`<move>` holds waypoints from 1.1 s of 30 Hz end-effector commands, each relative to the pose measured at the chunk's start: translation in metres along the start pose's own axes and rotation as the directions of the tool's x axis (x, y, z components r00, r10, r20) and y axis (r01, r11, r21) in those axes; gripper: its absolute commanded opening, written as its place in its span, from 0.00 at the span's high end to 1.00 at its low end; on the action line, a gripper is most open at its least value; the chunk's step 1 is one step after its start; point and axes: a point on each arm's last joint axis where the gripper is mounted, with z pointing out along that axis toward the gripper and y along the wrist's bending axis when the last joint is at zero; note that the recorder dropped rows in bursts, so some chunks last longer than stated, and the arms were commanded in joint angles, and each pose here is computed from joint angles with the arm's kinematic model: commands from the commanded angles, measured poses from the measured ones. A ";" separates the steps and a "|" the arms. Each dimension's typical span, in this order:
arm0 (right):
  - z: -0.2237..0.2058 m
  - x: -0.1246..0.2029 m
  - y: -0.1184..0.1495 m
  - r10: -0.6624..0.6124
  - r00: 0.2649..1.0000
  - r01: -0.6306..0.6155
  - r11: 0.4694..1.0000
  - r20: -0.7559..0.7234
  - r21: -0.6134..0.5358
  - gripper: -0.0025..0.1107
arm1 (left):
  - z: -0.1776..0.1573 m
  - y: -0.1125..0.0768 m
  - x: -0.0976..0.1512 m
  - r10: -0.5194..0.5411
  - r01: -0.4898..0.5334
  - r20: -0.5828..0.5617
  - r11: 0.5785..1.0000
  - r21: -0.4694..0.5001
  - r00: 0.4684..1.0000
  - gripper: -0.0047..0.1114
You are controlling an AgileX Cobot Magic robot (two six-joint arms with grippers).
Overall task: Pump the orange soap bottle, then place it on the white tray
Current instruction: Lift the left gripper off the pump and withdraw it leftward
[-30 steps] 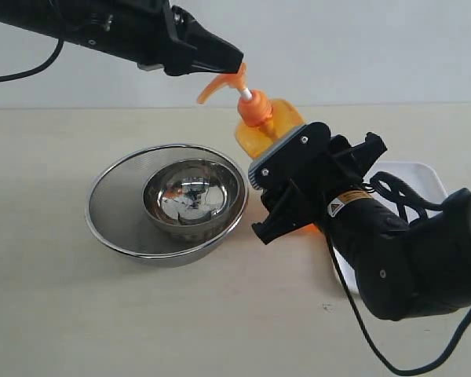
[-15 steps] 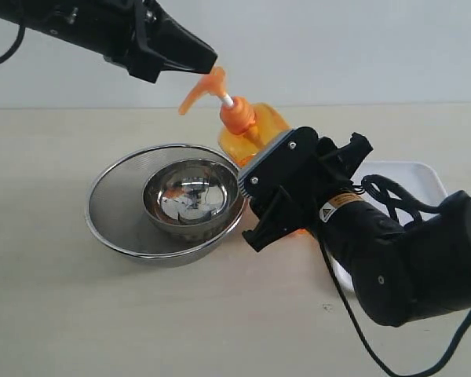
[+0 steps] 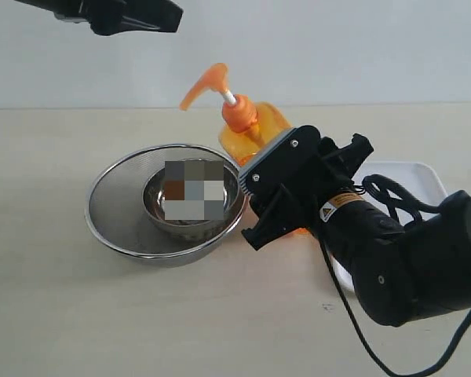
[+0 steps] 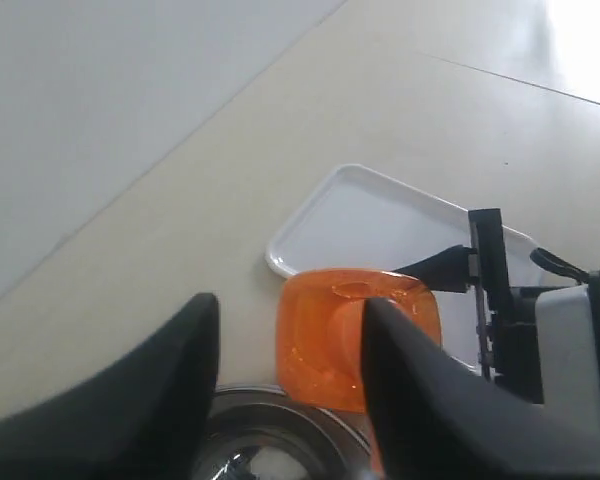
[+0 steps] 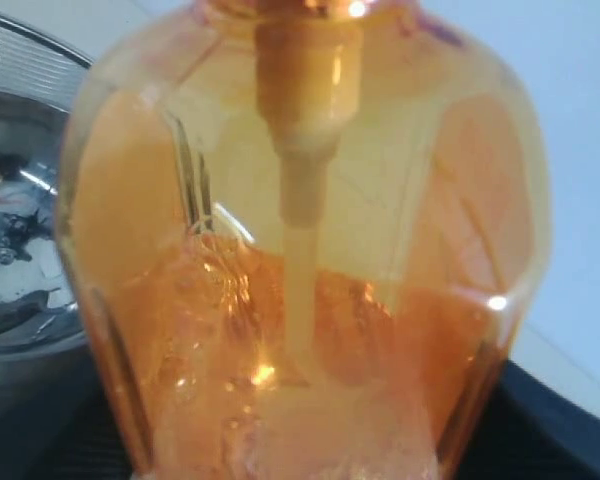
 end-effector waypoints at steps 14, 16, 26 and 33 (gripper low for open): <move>0.000 -0.005 -0.002 0.042 0.998 -0.042 0.999 0.036 0.015 0.94 | -0.071 -0.060 0.058 -0.048 0.130 0.278 0.950 -0.284 0.959 0.92; 0.000 -0.005 -0.002 0.048 0.998 -0.049 0.999 0.038 0.016 0.94 | -0.076 -0.071 0.074 -0.069 0.169 0.326 0.943 -0.287 0.943 0.92; 0.000 -0.005 -0.002 0.076 0.996 -0.077 0.997 0.041 0.017 0.94 | -0.090 -0.113 0.131 -0.043 0.127 0.295 0.953 -0.274 0.954 0.92; 0.000 -0.006 -0.003 0.109 0.993 -0.110 0.993 0.053 0.030 0.94 | -0.099 -0.137 0.161 -0.100 0.186 0.326 0.952 -0.242 0.940 0.92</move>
